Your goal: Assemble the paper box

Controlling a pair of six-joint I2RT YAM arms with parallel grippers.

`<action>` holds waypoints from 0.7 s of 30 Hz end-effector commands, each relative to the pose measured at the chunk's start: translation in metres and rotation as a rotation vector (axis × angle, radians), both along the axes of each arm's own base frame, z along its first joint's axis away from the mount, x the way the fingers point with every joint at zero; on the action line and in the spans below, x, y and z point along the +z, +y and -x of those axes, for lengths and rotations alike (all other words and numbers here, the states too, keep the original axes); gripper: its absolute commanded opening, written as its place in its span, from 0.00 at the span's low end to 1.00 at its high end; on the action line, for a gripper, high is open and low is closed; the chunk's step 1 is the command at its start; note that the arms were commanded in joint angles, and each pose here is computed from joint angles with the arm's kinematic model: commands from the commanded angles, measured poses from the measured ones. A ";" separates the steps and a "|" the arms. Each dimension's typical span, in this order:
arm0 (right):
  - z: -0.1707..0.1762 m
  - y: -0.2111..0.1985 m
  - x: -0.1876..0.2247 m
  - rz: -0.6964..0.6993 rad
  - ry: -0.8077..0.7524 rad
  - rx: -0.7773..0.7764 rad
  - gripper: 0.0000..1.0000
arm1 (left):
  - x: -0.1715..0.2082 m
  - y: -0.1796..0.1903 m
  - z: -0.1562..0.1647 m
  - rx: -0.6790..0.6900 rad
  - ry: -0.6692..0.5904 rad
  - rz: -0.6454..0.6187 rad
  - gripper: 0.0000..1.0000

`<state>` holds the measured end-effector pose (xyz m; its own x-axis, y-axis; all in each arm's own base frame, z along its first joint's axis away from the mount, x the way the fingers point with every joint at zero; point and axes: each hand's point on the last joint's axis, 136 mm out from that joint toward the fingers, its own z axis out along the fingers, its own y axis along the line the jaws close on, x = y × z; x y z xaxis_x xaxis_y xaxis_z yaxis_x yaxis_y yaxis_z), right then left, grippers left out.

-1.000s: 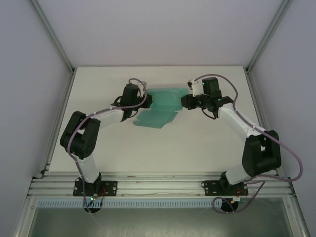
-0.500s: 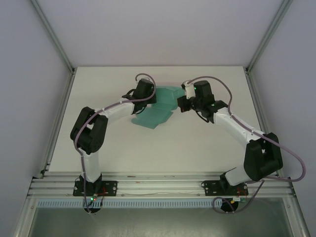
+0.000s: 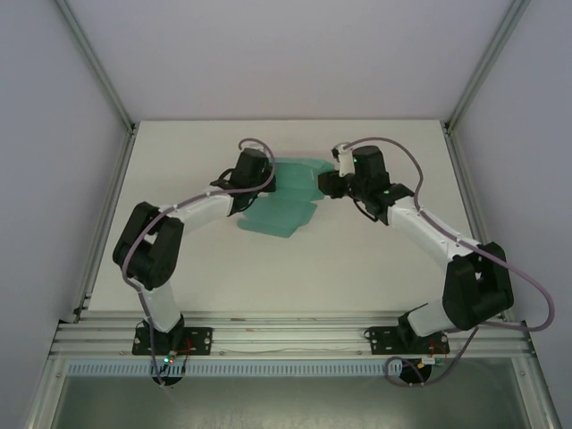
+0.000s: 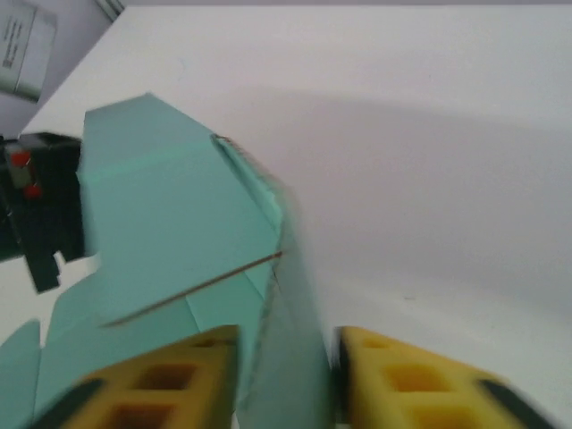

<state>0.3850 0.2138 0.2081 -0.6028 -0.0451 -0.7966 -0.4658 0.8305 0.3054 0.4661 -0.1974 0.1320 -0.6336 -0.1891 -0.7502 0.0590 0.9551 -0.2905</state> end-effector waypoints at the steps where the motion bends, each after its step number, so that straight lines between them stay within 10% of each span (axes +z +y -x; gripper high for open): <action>1: -0.008 -0.002 0.040 -0.059 -0.116 -0.022 0.57 | 0.029 -0.011 0.004 -0.079 -0.092 0.049 0.00; 11: 0.008 -0.034 0.080 -0.079 -0.235 -0.105 0.85 | 0.029 -0.002 0.010 -0.063 -0.095 0.018 0.00; 21: -0.016 -0.044 0.060 0.011 -0.181 -0.189 0.86 | 0.032 -0.006 0.012 -0.072 -0.092 0.050 0.00</action>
